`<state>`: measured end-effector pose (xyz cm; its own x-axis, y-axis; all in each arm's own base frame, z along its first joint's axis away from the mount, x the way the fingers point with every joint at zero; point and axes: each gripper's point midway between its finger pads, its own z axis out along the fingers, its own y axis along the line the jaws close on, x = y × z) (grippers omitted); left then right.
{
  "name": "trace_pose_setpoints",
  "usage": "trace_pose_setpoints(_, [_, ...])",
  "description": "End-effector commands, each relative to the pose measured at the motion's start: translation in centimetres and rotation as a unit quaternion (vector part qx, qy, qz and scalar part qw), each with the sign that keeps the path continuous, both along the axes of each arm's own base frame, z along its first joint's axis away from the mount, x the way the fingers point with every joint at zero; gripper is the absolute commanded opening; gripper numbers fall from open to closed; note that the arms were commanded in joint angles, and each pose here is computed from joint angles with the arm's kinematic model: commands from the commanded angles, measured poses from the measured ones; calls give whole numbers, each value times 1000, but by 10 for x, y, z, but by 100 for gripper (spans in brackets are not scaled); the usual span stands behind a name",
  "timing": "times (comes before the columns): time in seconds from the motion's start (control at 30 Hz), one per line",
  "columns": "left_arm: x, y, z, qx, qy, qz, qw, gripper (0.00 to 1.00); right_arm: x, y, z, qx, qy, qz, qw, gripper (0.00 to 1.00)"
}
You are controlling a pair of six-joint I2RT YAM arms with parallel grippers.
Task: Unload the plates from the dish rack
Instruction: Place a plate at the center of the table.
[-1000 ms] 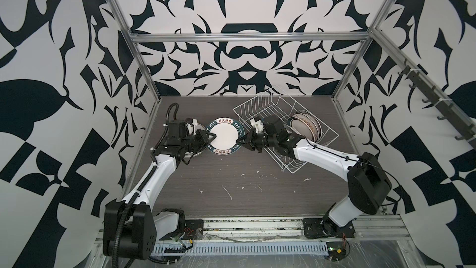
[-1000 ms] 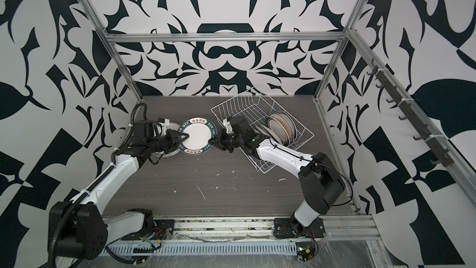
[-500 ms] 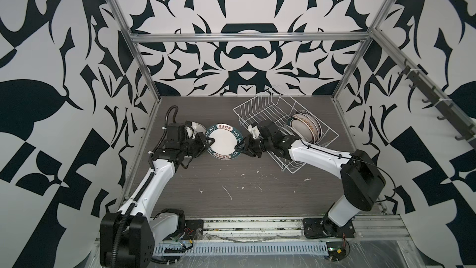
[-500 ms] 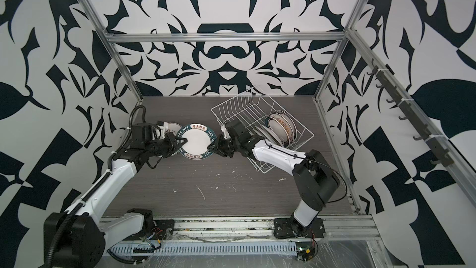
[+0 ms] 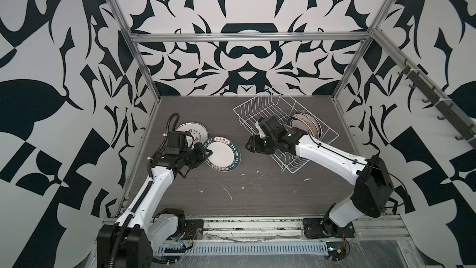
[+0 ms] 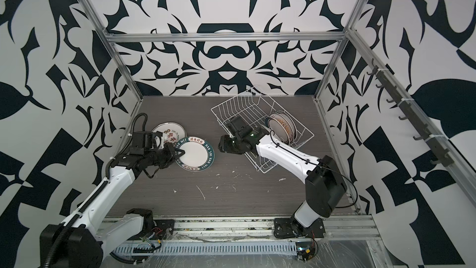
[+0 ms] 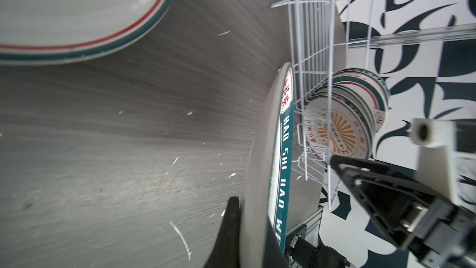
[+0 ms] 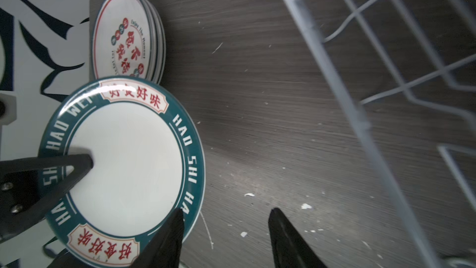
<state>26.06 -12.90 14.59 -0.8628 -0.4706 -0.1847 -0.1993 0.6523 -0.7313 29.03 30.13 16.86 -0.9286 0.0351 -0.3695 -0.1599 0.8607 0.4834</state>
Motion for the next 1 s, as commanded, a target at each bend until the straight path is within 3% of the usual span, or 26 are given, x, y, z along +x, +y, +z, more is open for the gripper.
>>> trace_pose_setpoints(0.0, [-16, 12, -17, 31, 34, 21, 999, 0, -4, -35, 24, -97, -54, 36, 993, 57])
trace_pose_setpoints(0.17, [-29, 28, -41, 65, 64, 56, 994, 0, -8, -56, 38, -161, -79, 65, 982, 57])
trace_pose_setpoints(0.4, [-32, 32, -60, 72, 79, 68, 992, 0, -8, -89, 57, -232, -110, 52, 965, 60])
trace_pose_setpoints(0.97, [-44, 42, -98, 105, 140, 83, 981, 0, -12, -138, 65, -346, -122, 35, 930, 60])
